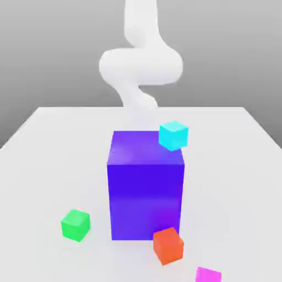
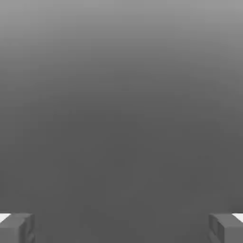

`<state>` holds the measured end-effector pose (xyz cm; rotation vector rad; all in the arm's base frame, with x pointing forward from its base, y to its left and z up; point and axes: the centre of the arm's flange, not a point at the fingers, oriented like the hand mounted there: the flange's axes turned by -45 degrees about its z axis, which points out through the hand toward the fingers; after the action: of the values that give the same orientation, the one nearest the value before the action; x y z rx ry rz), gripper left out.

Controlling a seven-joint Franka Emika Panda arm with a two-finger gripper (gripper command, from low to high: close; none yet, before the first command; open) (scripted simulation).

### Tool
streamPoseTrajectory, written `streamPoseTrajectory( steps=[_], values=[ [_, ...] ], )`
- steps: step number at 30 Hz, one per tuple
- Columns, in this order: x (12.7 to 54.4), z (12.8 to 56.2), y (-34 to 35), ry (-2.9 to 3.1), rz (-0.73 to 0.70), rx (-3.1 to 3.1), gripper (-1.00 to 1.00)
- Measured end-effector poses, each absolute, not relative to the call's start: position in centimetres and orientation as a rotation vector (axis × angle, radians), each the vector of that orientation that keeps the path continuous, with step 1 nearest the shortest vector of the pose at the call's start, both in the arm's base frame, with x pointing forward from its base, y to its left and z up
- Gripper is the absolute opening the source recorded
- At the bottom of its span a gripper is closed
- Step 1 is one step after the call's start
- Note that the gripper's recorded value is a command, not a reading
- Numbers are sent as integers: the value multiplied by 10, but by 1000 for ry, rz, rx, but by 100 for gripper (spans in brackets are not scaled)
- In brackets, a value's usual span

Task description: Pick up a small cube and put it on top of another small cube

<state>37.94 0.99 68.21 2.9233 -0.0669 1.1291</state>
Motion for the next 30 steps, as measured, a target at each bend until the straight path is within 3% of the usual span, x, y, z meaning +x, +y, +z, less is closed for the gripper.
streamPoseTrajectory(
  steps=[7,15,22,30],
  values=[
    [460,585,36,-183,862,2980,0],
    [518,456,65,-293,573,3028,0],
    [537,335,93,-381,320,3066,0],
    [524,201,127,-498,29,3098,0]
  ],
)
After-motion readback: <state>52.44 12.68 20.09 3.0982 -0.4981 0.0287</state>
